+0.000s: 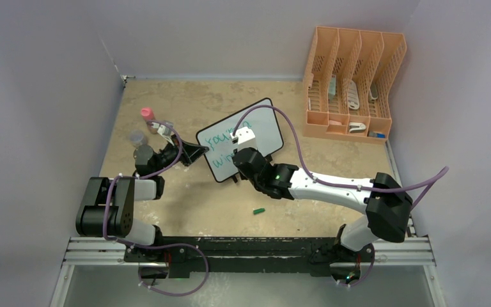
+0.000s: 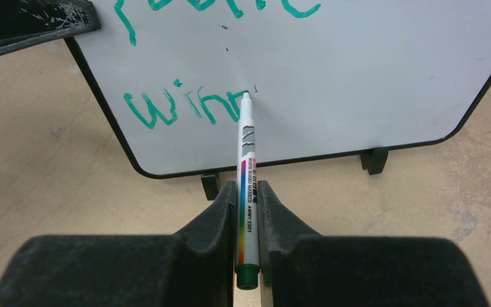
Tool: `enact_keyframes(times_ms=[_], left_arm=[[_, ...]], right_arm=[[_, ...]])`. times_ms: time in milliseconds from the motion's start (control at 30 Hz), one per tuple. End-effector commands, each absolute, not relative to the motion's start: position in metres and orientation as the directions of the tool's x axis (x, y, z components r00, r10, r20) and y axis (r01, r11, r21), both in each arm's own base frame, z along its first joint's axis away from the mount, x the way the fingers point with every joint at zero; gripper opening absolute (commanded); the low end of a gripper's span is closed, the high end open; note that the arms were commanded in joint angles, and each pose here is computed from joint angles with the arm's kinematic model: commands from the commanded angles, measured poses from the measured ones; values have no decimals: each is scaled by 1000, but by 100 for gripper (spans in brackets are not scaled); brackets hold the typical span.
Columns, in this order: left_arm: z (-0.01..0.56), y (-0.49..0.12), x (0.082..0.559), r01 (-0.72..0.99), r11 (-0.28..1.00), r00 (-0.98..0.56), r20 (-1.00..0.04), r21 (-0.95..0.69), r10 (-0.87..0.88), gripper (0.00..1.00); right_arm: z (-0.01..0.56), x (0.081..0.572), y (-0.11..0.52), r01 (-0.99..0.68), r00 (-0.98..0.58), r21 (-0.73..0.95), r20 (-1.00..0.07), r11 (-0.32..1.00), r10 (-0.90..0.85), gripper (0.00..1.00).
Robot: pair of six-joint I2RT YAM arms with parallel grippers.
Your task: Write a sentence on the whiteboard
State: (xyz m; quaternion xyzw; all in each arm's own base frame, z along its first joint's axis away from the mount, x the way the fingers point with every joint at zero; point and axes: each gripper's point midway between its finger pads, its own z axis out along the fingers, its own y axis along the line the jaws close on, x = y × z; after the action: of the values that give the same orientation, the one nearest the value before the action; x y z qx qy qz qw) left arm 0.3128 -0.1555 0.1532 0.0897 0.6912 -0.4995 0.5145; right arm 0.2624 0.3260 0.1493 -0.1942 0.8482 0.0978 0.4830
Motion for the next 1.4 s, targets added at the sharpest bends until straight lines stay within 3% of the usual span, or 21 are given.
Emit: enact_keyframes(times_ms=[0, 900, 1367], left_arm=[[171, -154, 318, 689, 494, -381, -845, -531, -376, 0], [171, -154, 318, 691, 494, -380, -847, -527, -372, 0], [171, -155, 318, 699, 487, -386, -850, -524, -360, 0]], right_arm=[[163, 269, 322, -391, -447, 8, -876, 920, -182, 0], [147, 256, 312, -393, -496, 23, -847, 919, -191, 0], [186, 265, 312, -416, -450, 140, -890, 899, -70, 0]])
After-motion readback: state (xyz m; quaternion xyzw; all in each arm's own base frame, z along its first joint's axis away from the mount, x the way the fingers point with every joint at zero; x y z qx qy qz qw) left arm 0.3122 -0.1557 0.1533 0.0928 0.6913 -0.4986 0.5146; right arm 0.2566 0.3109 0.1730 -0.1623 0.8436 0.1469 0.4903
